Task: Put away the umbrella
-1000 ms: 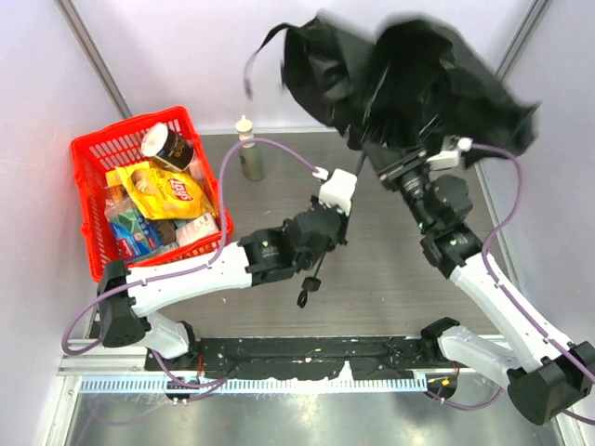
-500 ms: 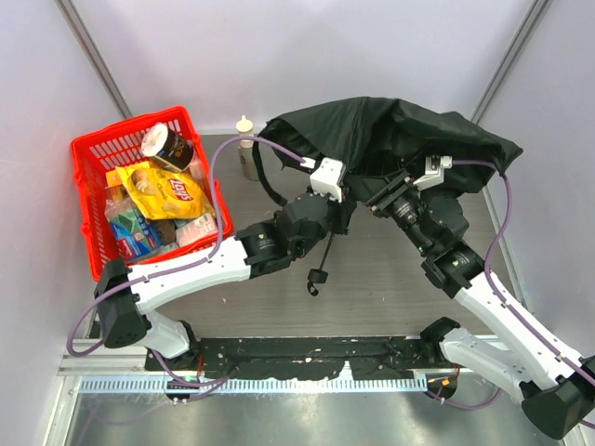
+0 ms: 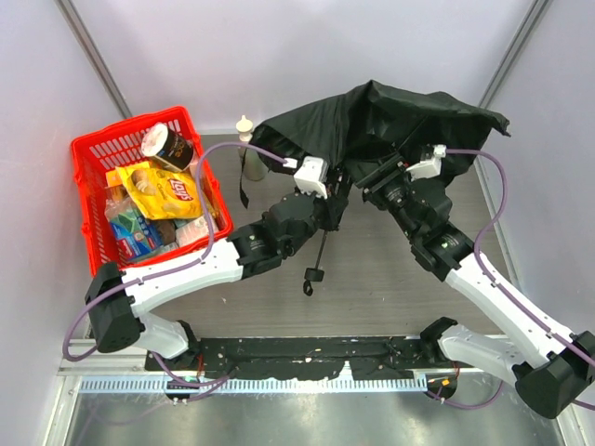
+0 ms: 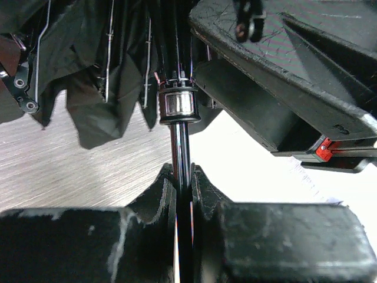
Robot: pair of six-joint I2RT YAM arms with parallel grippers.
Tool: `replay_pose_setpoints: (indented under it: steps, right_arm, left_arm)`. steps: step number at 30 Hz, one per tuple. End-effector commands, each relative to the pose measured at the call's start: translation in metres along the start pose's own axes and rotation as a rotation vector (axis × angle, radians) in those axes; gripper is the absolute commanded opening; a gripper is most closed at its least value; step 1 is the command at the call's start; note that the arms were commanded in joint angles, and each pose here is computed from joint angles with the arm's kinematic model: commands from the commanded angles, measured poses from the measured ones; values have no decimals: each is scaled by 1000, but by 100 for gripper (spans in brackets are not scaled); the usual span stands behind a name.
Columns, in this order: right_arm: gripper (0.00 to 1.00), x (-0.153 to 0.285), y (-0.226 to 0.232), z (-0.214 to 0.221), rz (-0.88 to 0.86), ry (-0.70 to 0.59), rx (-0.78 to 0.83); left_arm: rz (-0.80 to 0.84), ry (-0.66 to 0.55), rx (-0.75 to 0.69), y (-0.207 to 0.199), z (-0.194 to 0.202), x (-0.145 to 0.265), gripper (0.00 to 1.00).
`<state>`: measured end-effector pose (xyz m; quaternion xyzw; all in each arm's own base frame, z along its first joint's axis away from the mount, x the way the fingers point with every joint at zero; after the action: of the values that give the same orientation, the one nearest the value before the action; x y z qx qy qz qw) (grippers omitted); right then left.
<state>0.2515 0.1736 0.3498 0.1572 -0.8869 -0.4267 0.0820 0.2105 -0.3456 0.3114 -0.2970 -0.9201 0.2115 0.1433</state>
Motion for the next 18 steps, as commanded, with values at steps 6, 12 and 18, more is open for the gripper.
replay_pose_setpoints:
  steps: [6,12,18]
  right_arm:
    - [62,-8,31,-9,-207,-11,19]
    - [58,-4,31,2,-257,59,15]
    - [34,-8,24,7,-251,51,-4]
  left_arm:
    - [289,-5,-32,-38,-27,19,0]
    - [366,87,-48,-45,-21,13,0]
    - [401,96,-88,-48,-23,17,0]
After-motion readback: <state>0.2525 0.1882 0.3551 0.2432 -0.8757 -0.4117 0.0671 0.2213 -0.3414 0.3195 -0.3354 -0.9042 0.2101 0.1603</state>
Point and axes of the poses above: each gripper's point midway between its finger pads, its own x axis back along the fingers, its own y axis along the line the jaws close on, z = x × y, the point moved 7 cm from there along x, back along the fingers, and after that the axes turned 5 degrees about x, right-handed, at the moved point
